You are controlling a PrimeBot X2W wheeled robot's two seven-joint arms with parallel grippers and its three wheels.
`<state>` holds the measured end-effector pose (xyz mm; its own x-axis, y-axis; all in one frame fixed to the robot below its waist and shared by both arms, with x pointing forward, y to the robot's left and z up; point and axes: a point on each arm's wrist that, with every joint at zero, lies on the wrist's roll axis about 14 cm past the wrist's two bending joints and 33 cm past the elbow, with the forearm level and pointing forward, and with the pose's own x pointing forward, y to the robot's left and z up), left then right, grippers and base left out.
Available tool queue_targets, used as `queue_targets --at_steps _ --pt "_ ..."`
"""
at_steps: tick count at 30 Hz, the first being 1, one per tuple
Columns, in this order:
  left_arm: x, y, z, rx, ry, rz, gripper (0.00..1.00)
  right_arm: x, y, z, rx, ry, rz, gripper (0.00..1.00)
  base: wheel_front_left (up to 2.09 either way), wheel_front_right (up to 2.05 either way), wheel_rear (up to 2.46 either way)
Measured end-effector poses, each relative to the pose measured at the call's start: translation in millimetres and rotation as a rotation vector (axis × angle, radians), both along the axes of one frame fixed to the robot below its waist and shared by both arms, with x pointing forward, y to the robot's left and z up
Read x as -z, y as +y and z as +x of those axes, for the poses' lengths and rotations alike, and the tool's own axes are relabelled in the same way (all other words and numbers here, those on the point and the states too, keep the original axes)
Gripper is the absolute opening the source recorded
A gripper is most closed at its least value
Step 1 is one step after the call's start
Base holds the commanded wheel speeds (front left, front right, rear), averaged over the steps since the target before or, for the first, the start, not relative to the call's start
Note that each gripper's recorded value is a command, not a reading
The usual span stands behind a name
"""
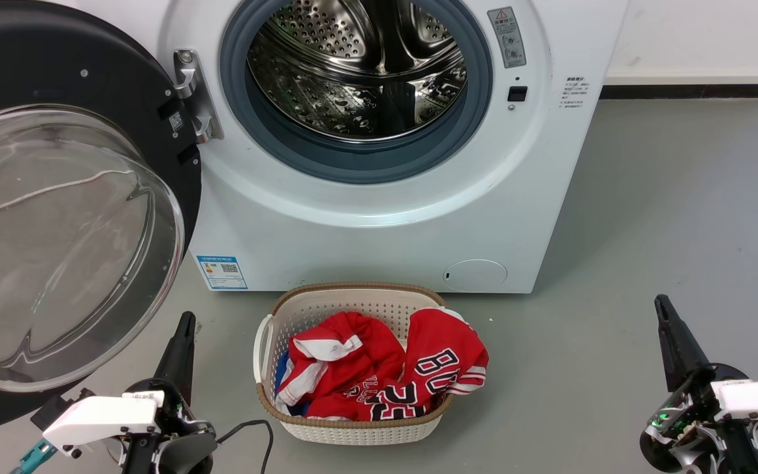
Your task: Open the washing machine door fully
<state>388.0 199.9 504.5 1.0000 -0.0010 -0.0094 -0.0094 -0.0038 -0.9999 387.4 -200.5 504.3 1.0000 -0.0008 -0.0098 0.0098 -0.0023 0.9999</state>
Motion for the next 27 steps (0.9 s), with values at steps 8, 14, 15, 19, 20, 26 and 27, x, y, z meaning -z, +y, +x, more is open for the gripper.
queue_targets --at_steps 8,14,15,19,20,26,27 --pt "0.0 0.0 0.0 0.000 0.000 0.000 0.00 -0.2 -0.2 0.1 0.001 -0.001 0.001 0.00 0.00 0.00 0.00" --pt "0.0 0.0 0.1 0.000 0.000 0.000 0.00 -0.3 0.1 0.3 0.000 -0.001 0.002 0.00 0.00 0.00 0.00" --pt "-0.1 0.0 0.1 0.000 0.000 0.000 0.00 -0.3 0.2 0.3 0.000 -0.001 0.002 0.00 0.00 0.00 0.00" --pt "-0.1 0.0 0.1 0.000 0.000 0.000 0.00 -0.3 0.3 0.3 -0.001 -0.001 0.003 0.00 0.00 0.00 0.00" --pt "-0.1 0.0 0.1 0.000 0.000 0.000 0.00 -0.3 0.5 0.3 -0.002 -0.001 0.003 0.00 0.00 0.00 0.00" --pt "-0.1 0.0 0.1 0.000 0.000 0.000 0.00 -0.2 0.4 0.2 -0.002 -0.001 0.002 0.00 0.00 0.00 0.00" --pt "-0.1 0.0 0.1 0.000 0.000 0.000 0.00 -0.2 0.3 0.2 -0.002 -0.001 0.002 0.00 0.00 0.00 0.00"
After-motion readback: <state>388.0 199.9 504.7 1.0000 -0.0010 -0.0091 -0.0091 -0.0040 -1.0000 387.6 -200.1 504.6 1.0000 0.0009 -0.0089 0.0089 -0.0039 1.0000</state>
